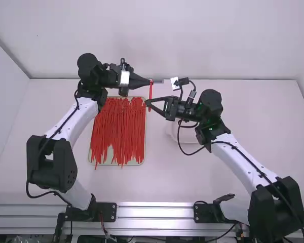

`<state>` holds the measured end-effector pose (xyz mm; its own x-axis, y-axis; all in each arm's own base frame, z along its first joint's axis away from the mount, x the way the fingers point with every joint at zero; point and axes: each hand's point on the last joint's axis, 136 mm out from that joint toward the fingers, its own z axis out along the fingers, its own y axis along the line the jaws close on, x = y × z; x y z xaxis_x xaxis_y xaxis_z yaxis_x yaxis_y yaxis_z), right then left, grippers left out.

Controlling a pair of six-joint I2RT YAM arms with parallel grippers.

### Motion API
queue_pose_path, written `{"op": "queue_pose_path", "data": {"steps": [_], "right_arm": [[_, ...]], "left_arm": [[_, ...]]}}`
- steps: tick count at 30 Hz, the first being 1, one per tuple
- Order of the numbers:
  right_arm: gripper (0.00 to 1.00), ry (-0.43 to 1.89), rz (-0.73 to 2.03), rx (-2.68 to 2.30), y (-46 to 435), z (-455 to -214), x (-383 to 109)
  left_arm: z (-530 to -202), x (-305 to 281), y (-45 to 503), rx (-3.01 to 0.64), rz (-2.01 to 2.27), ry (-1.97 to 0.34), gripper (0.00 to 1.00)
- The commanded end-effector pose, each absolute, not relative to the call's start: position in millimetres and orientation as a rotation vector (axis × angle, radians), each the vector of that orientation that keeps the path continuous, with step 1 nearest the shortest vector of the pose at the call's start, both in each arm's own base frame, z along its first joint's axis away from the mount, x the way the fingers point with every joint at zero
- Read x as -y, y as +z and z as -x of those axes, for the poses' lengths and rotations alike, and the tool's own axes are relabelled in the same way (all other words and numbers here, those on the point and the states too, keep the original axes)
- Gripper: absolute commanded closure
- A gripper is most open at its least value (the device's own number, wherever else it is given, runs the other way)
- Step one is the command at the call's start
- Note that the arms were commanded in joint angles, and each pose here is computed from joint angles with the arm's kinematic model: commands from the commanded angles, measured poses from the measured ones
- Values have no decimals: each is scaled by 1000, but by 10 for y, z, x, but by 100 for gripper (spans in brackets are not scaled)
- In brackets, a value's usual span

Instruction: Fasten the cable tie

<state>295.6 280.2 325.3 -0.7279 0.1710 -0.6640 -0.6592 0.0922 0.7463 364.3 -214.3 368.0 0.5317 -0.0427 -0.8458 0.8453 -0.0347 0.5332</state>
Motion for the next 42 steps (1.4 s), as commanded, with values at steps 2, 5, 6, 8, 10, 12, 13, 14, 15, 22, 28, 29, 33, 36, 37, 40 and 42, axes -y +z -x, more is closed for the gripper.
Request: {"op": "queue_pose_path", "data": {"steps": [2,5,6,8,10,12,13,14,15,22,28,29,33,36,37,40,42], "right_arm": [[100,1696,449,-1770,3167,-2994,-2739],[100,1685,426,-1771,3153,-3038,-2697],[100,1685,423,-1772,3152,-3041,-2697],[100,1683,422,-1770,3155,-3044,-2696],[100,1690,418,-1765,3175,-3042,-2696],[100,1700,438,-1750,3208,-3005,-2729],[100,1706,455,-1737,3230,-2973,-2762],[100,1707,458,-1735,3233,-2967,-2767],[100,1714,471,-1732,3238,-2935,-2800],[100,1715,469,-1729,3248,-2939,-2795],[100,1708,453,-1728,3251,-2965,-2783],[100,1707,449,-1728,3252,-2971,-2782],[100,1712,418,-1737,3252,-3006,-2751],[100,1710,403,-1738,3255,-3016,-2763],[100,1715,408,-1738,3257,-2999,-2783],[100,1719,414,-1726,3283,-2990,-2786],[100,1731,402,-1728,3294,-2991,-2783]], "left_arm": [[-3646,2138,3654,-748,-1434,-839,98],[-3646,2137,3655,-747,-1434,-837,98],[-3649,2132,3655,-748,-1433,-836,98],[-3645,2139,3655,-746,-1434,-837,98],[-3646,2139,3655,-746,-1434,-836,98],[-3660,2124,3656,-750,-1430,-831,98],[-3659,2126,3656,-750,-1430,-831,98],[-3657,2130,3656,-749,-1431,-832,98],[-3646,2149,3657,-745,-1433,-835,98],[-3644,2159,3658,-745,-1433,-836,98],[-3637,2159,3657,-741,-1436,-837,98],[-3640,2159,3657,-743,-1435,-836,98],[-3633,2159,3658,-738,-1438,-837,98],[-3633,2159,3659,-737,-1438,-835,98],[-3633,2159,3658,-737,-1438,-836,98],[-3633,2157,3658,-738,-1438,-836,98],[-3634,2157,3659,-738,-1438,-836,98]]}}
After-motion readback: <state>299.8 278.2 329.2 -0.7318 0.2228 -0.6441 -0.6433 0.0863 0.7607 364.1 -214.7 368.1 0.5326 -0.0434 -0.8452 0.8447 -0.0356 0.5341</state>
